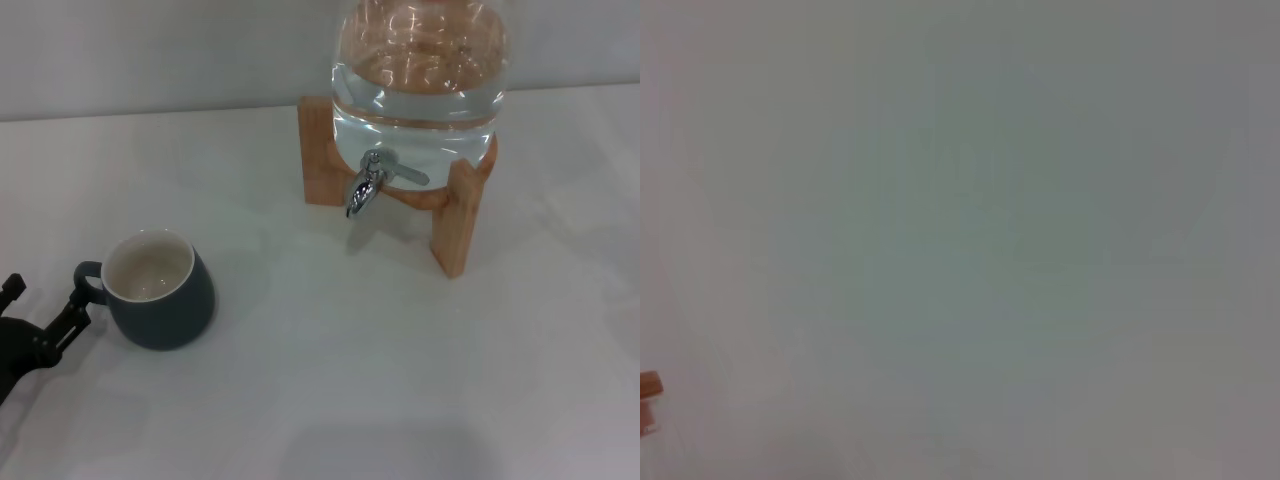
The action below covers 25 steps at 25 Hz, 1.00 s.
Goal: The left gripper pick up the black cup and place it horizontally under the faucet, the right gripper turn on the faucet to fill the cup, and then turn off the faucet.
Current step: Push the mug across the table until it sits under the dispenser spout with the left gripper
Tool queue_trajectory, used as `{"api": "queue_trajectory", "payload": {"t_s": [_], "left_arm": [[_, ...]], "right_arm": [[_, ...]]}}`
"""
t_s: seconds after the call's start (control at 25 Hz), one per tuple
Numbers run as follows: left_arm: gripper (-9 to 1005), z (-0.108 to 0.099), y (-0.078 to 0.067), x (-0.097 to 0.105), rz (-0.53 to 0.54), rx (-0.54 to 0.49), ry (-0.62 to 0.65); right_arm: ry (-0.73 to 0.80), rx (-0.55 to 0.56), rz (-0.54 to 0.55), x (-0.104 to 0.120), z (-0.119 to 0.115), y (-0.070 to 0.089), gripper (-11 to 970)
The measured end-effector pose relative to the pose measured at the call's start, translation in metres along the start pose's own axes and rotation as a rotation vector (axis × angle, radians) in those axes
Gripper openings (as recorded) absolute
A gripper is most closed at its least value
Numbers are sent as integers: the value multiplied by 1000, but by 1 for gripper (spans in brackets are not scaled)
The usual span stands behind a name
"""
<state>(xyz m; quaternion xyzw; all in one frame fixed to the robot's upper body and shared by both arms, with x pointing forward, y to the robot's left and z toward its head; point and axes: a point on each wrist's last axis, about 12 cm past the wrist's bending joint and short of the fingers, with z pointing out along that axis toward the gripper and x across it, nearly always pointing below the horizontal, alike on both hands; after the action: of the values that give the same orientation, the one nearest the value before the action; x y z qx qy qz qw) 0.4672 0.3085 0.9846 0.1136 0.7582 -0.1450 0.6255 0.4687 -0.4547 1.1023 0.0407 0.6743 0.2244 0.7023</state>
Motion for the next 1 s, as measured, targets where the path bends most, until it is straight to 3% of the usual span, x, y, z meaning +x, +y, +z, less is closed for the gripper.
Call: {"api": "queue_trajectory", "payload": {"t_s": [1.0], "left_arm": [[776,22,-2,-5,23,18,37]], "right_arm": [[-1,8,1,0,4,-1,845]]}}
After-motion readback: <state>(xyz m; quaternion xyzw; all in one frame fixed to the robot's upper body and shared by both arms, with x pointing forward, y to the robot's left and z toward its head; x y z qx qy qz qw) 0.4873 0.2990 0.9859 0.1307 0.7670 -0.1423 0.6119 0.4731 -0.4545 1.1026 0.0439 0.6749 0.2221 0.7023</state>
